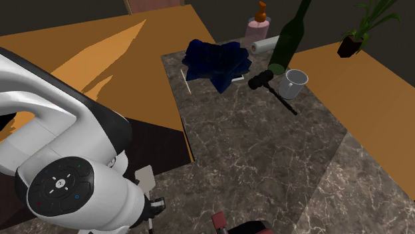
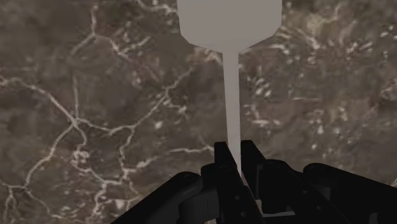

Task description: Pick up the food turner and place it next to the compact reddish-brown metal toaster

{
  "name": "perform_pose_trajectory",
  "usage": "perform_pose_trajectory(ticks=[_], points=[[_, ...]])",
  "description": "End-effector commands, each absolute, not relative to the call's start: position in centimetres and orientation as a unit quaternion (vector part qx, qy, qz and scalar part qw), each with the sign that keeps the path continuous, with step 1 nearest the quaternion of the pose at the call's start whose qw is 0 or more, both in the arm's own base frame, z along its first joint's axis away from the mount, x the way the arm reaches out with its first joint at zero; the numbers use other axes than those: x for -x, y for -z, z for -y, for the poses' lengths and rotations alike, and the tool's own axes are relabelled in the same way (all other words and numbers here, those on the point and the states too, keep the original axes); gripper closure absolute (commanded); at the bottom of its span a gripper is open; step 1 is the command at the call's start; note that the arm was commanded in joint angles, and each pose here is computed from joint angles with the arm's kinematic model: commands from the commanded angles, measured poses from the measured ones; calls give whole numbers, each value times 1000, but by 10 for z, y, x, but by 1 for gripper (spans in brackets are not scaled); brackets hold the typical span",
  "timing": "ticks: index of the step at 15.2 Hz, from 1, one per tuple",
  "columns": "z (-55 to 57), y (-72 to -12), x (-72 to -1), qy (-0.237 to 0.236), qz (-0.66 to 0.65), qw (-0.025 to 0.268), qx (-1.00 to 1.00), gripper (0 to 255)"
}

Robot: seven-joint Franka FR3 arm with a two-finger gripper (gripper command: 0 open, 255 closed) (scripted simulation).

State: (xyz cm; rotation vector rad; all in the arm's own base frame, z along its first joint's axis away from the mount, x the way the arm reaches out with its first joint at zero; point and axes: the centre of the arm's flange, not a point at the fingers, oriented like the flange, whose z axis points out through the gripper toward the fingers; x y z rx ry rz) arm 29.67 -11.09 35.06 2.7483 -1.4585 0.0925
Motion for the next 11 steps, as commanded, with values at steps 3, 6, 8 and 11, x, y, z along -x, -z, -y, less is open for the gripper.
perform_pose_trajectory(ticks=[3,6,8,11], points=[[111,-351,-297,-30,469,14,-883,255],[111,-351,-297,-30,469,14,-883,0],[111,-351,-297,-30,469,14,-883,0],[109,-377,-296,-30,469,14,-883,0]])
